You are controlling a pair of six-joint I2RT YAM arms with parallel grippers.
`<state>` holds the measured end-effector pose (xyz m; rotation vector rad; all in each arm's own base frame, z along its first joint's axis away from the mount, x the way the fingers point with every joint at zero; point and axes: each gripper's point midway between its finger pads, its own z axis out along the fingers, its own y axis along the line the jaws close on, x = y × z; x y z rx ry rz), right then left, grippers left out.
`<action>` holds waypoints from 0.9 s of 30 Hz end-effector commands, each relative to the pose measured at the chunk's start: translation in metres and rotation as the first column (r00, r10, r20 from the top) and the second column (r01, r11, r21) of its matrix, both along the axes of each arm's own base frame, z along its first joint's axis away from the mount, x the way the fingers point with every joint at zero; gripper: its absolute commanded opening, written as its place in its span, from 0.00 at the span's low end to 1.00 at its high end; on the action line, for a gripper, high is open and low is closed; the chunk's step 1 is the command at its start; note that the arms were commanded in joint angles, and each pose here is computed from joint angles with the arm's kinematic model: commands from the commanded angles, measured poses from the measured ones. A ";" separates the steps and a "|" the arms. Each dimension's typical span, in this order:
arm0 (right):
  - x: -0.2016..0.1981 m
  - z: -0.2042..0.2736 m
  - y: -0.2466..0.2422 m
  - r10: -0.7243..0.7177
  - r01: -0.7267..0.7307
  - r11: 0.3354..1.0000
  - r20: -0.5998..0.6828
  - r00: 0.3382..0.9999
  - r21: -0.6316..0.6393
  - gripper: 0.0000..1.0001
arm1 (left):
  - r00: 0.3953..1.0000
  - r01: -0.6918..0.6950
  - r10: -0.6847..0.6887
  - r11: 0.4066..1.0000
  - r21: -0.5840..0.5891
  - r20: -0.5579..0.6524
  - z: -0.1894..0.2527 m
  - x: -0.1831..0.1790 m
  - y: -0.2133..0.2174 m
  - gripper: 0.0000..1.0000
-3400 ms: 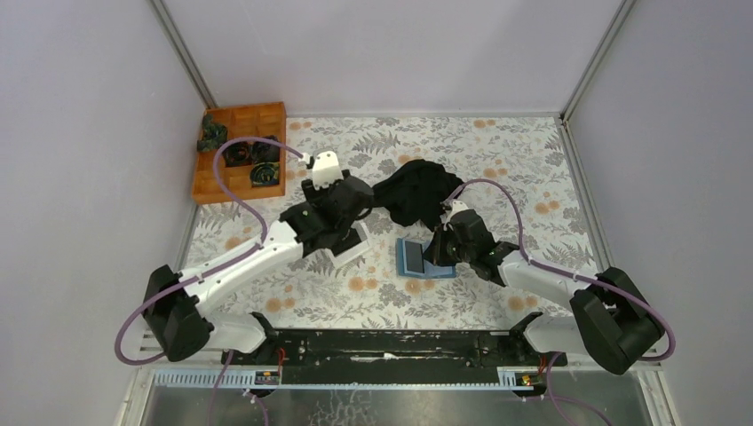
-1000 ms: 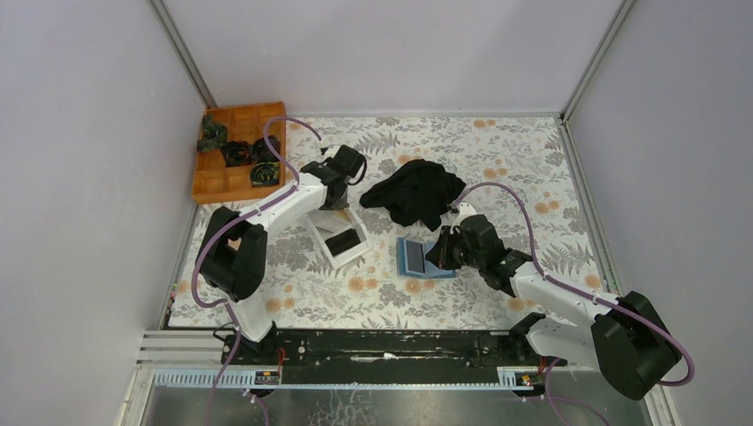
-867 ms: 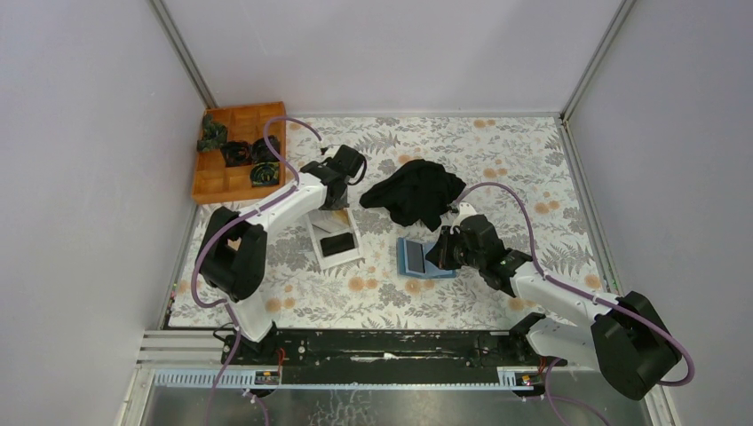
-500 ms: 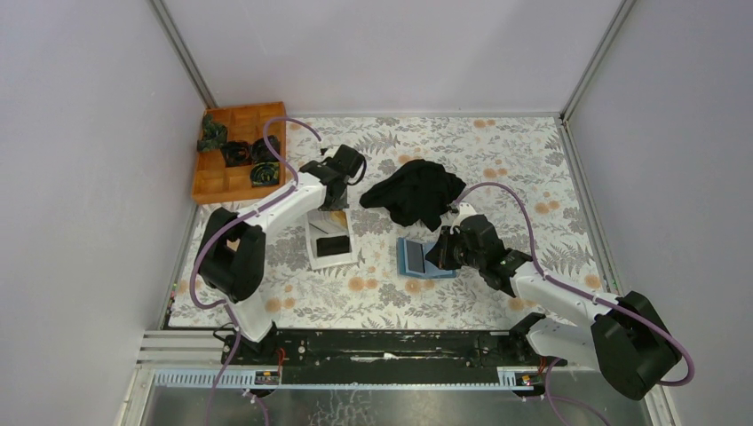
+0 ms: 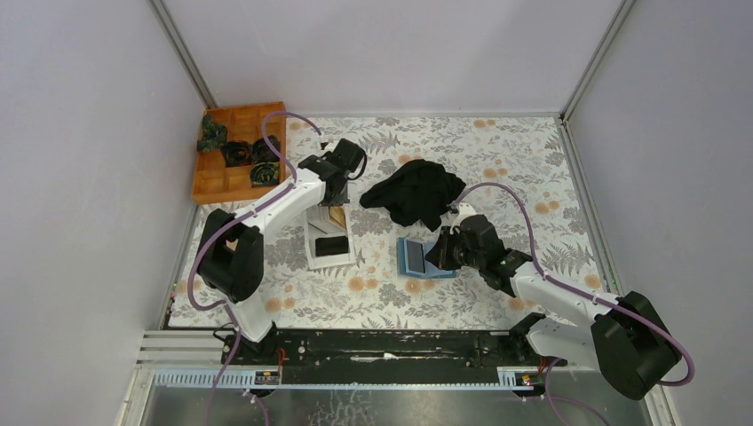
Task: Put the credit cards into the card holder
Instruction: Pick up the credit card from the storage box.
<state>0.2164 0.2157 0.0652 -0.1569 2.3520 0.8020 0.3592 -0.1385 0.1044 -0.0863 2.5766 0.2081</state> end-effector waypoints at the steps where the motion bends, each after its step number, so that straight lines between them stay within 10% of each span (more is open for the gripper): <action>1: 0.006 0.012 0.006 0.015 -0.016 1.000 0.040 0.999 0.024 0.07 | 1.000 0.009 -0.010 1.000 0.023 0.016 0.017 0.000 0.007 0.08; 17: 0.007 0.013 0.006 0.013 -0.014 1.000 0.045 0.999 0.021 0.07 | 1.000 0.015 -0.015 1.000 0.013 -0.004 0.013 -0.004 0.010 0.15; 27: 0.008 0.015 0.006 0.010 -0.011 1.000 0.050 0.999 0.018 0.07 | 1.000 0.013 -0.013 1.000 0.001 0.000 0.014 -0.004 0.010 0.00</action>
